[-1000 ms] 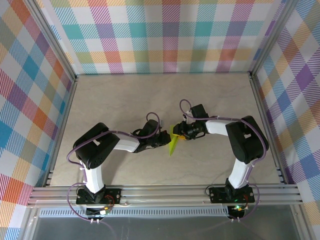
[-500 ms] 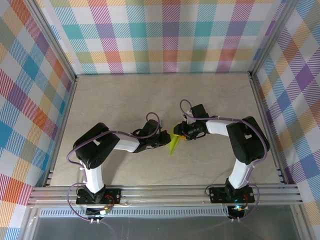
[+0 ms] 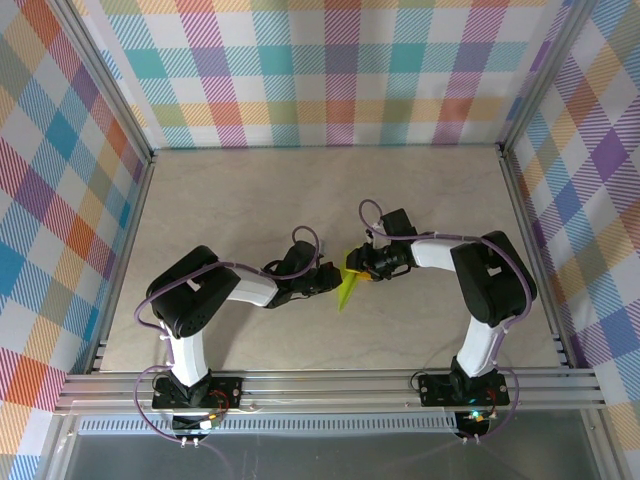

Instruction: Fold a paper plane with a square sheet of paper (fold left side to right side)

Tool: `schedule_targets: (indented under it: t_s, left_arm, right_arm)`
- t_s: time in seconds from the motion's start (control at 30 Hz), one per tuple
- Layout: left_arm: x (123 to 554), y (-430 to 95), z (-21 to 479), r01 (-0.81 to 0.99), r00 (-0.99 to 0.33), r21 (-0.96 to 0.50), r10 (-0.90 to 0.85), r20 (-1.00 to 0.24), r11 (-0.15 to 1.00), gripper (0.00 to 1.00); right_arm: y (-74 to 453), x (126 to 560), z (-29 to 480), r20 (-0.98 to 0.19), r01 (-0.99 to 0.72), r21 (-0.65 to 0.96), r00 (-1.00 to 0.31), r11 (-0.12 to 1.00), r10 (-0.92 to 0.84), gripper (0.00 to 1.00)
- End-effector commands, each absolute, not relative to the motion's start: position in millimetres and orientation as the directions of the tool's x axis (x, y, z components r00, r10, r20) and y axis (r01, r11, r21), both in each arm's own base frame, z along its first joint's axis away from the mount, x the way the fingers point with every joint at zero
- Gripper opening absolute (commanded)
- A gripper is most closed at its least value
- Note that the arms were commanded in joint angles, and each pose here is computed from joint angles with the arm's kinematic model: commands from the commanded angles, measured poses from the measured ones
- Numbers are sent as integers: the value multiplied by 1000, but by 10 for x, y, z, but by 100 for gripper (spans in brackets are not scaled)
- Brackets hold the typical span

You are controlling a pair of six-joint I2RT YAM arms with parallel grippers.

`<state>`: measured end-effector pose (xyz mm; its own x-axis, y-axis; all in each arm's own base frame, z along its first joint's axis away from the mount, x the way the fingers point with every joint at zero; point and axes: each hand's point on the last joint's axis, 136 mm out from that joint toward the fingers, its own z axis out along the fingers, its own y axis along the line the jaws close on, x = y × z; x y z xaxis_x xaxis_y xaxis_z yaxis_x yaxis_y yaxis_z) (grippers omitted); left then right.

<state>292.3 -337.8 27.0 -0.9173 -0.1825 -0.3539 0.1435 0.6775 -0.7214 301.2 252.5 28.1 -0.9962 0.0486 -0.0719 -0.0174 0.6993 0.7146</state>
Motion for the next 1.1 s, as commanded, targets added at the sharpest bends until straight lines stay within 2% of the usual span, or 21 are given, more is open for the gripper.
schedule_targets:
  t_s: [0.0, 0.43, 1.07]
  left_arm:
    - [2807, -3468, 301, 194, -921, -723, -131, -366, 663, 0]
    - [2858, -3327, 194, 145, -919, -673, -153, -363, 725, 0]
    - [2997, -3365, 413, 189, -901, -684, -153, -407, 705, 0]
  right_arm:
    - [2501, 2930, 116, -34, -3, 692, -999, 722, 28, 43]
    - [2482, 2940, 148, -43, -20, 676, -999, 737, 13, 43]
    - [2482, 2927, 93, -30, -11, 675, -999, 738, 13, 43]
